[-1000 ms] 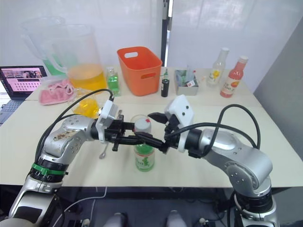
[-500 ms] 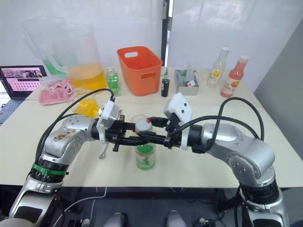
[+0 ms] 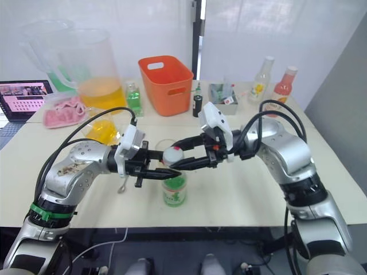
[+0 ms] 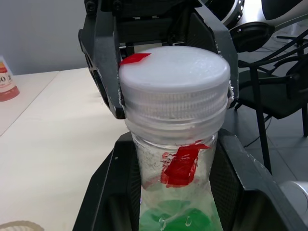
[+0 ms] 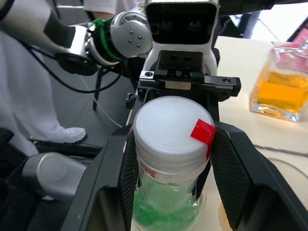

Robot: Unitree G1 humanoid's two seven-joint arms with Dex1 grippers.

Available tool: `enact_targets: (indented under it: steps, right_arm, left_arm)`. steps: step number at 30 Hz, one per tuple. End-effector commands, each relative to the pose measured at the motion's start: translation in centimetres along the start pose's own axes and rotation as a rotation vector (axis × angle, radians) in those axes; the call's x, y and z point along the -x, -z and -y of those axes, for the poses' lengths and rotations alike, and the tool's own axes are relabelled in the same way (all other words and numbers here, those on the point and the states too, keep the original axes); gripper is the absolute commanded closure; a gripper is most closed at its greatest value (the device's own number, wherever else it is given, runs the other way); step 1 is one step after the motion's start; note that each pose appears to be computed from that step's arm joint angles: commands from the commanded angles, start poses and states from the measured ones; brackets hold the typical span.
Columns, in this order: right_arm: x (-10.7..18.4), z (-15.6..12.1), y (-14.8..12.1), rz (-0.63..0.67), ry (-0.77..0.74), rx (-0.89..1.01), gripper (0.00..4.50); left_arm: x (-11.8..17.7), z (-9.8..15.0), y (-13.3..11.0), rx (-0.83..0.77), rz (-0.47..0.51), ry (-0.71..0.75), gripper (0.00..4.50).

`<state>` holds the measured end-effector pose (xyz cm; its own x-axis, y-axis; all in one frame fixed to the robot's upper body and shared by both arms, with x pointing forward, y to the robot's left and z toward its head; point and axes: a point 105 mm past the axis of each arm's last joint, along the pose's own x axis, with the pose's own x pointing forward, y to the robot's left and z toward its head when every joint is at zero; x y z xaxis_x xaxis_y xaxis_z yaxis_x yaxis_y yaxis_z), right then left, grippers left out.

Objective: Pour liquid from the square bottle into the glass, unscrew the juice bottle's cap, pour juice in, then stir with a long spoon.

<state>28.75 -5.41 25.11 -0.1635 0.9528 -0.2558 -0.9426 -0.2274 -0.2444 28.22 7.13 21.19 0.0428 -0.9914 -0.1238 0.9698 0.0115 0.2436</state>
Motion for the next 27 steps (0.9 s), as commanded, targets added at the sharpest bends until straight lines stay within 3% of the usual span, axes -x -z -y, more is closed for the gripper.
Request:
enact_targets:
  steps: [1,3,5,9,15,27]
  right_arm:
    - [0.4,0.0,-0.6,-0.002,-0.055,0.039,2.79]
    - [0.8,0.1,-1.1,0.025,-0.062,0.024,2.79]
    - [1.0,0.3,-1.4,0.036,-0.051,0.026,1.76]
    - [1.7,0.0,-2.7,0.069,0.006,0.043,0.44]
    - [2.2,-0.8,-3.8,0.105,0.184,0.006,0.44]
    - [0.3,-2.9,-2.1,0.073,0.548,-0.183,0.44]
  left_arm:
    - [0.8,-0.2,0.0,-0.003,-0.023,-0.036,3.09]
    - [0.9,-0.2,0.1,-0.002,-0.024,-0.039,3.09]
    - [0.9,-0.1,0.1,-0.001,-0.024,-0.040,3.09]
    - [0.9,-0.1,0.3,0.003,-0.025,-0.036,3.09]
    - [0.7,-0.2,0.7,0.007,-0.016,-0.023,3.09]
    - [-1.4,-0.9,0.9,0.033,0.042,0.042,3.09]
